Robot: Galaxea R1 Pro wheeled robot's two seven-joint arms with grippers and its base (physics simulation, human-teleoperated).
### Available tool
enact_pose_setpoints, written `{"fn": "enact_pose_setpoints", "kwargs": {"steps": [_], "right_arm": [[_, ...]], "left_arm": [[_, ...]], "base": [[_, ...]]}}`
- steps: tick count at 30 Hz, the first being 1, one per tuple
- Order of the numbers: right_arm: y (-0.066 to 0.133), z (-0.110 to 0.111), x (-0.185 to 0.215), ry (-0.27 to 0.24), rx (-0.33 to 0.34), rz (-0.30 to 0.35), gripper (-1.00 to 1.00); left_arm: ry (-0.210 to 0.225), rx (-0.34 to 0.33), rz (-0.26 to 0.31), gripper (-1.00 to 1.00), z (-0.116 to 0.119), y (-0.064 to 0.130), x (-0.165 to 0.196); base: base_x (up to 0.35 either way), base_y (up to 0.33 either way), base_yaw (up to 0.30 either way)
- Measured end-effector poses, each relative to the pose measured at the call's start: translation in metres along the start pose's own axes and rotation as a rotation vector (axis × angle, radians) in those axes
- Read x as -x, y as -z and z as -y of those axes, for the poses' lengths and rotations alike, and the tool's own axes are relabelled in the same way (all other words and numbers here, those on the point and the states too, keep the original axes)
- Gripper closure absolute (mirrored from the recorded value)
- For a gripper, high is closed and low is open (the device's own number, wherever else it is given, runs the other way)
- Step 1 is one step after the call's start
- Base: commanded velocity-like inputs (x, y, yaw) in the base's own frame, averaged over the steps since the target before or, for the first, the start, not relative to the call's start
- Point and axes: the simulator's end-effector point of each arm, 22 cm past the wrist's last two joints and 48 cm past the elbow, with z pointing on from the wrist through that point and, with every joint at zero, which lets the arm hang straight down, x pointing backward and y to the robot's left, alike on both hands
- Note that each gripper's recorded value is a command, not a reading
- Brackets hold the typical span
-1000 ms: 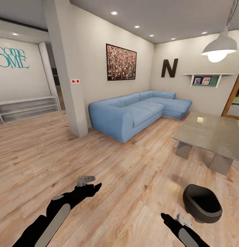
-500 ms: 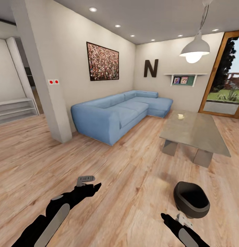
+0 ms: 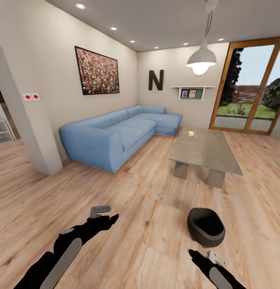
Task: Place each of the two pumpkins and all three candles from the living room inside a cabinet in the living room (use any cabinet), then make sure every cabinet is closed, and position the cauldron so it is next to a table in the living room.
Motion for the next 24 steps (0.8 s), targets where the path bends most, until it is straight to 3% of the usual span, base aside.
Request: {"fn": "enact_pose_setpoints", "kwargs": {"steps": [9,24], "right_arm": [[0.0,0.001,0.0,0.0,-0.001,-0.001,-1.0],[-0.003,0.02,-0.013,-0.013,-0.043,-0.027,-1.0]], "left_arm": [[0.0,0.0,0.0,-1.0,0.0,0.0,0.0],[0.003,-0.001,-0.011,-1.0,0.0,-0.003,-0.005]], "base": [[0.097,0.0,-0.297],[0.097,0.0,-0.258]]}}
